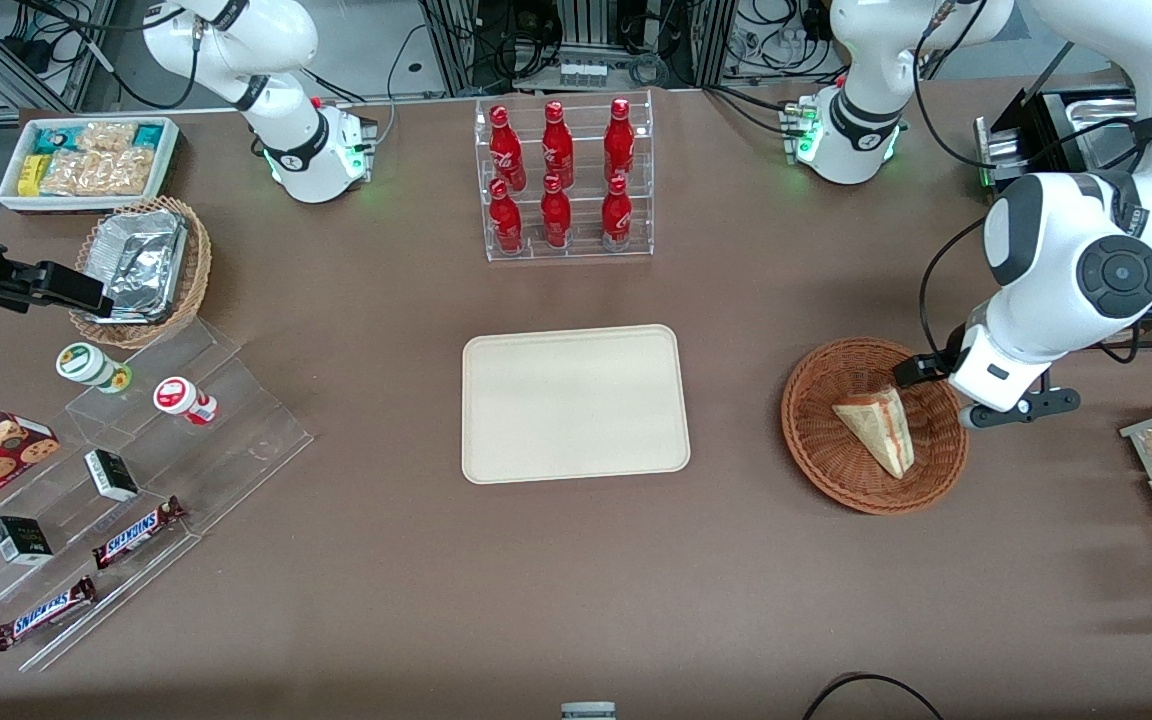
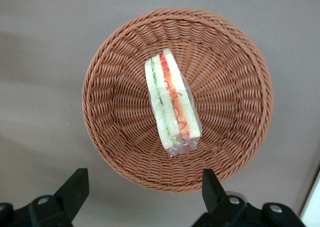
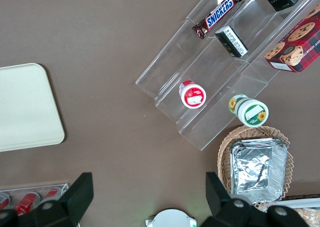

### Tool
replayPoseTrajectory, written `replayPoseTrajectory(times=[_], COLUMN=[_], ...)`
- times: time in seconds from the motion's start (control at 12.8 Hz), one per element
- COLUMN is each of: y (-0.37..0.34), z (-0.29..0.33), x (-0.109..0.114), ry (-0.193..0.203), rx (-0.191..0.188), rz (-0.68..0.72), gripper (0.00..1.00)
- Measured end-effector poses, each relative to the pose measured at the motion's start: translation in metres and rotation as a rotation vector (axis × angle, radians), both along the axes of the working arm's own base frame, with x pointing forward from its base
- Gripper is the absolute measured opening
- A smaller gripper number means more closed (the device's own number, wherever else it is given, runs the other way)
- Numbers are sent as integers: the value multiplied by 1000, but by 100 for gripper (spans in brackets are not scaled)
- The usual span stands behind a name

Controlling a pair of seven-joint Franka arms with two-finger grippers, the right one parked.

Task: Place sandwich from basket to tray
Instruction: 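Lower the left gripper and close it on the sandwich's wrapped edge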

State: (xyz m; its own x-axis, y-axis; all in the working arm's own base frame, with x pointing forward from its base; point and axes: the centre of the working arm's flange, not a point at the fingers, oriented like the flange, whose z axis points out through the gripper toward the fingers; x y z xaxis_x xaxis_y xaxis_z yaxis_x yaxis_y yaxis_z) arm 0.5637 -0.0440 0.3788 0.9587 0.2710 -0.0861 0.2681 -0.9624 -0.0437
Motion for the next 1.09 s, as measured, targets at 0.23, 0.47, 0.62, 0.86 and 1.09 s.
replayPoseTrajectory(times=[0.23, 0.47, 0.62, 0.86, 1.09], y=[-3, -4, -3, -2, -12], z=[-1, -5, -14, -41, -54], x=[2, 6, 5, -5, -7], ry=[-15, -36, -74, -100, -106], rx=[-37, -42, -49, -51, -51], rz=[207, 303, 341, 392, 414], gripper=[100, 100, 100, 100, 100])
